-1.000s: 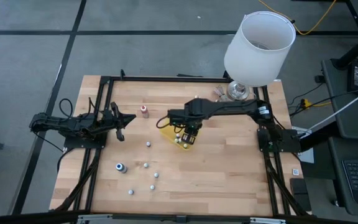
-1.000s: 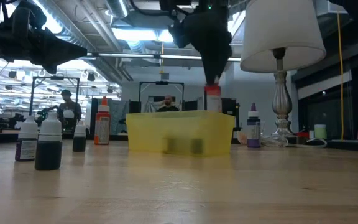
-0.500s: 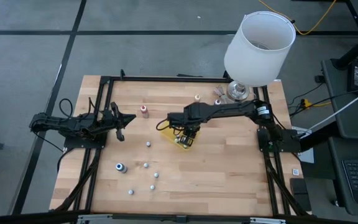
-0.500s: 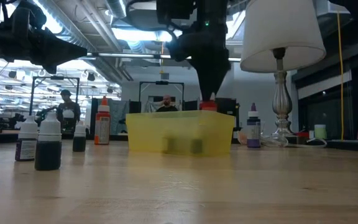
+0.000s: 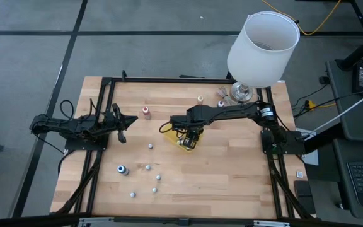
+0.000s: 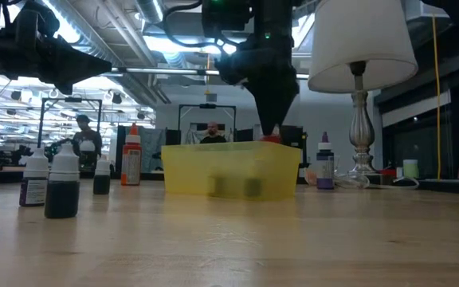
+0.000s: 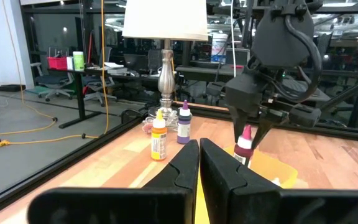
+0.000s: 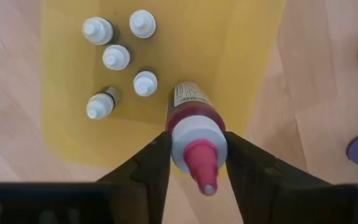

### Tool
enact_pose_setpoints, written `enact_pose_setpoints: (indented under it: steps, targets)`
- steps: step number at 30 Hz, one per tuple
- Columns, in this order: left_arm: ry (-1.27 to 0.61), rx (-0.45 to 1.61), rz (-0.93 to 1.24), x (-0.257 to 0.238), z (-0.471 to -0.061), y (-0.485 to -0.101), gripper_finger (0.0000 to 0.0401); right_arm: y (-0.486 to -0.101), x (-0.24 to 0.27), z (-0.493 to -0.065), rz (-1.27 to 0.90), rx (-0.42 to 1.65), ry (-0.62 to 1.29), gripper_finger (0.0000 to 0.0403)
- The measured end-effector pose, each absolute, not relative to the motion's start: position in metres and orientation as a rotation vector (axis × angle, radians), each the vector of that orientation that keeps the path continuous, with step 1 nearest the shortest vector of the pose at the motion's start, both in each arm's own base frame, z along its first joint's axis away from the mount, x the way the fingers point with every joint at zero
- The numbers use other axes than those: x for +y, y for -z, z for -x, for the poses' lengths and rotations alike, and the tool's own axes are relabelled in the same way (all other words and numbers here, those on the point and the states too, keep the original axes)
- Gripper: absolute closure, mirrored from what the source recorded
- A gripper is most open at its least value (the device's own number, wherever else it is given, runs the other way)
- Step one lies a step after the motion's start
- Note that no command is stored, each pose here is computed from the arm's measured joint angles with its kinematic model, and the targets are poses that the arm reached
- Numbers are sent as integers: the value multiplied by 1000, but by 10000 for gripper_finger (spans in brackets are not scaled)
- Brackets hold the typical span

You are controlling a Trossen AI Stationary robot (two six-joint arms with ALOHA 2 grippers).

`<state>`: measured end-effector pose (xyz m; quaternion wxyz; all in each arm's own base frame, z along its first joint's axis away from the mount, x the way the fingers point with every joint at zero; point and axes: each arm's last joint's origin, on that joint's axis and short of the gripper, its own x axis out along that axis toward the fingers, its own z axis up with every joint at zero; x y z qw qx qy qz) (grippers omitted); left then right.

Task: Pick & Place food coloring
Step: Put the large pink food coloring bottle into the yellow bin, then put the large purple food coloring bottle into the yellow bin

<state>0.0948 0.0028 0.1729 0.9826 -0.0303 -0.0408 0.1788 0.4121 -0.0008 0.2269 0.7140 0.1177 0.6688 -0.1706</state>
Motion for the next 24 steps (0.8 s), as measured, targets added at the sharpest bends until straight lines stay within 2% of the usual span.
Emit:
enact_pose_setpoints:
  steps: [9, 15, 24]
  targets:
    - [-360, -82, 61, 3, -95, -173, 391, -238, -1, -410, -263, 1480, 379, 182]
    - [-360, -82, 61, 3, -95, -173, 389, -261, -3, -403, -273, 1419, 379, 161]
    - [-360, -82, 61, 3, -95, -173, 392, -290, -24, -388, -427, 1267, 668, 160]
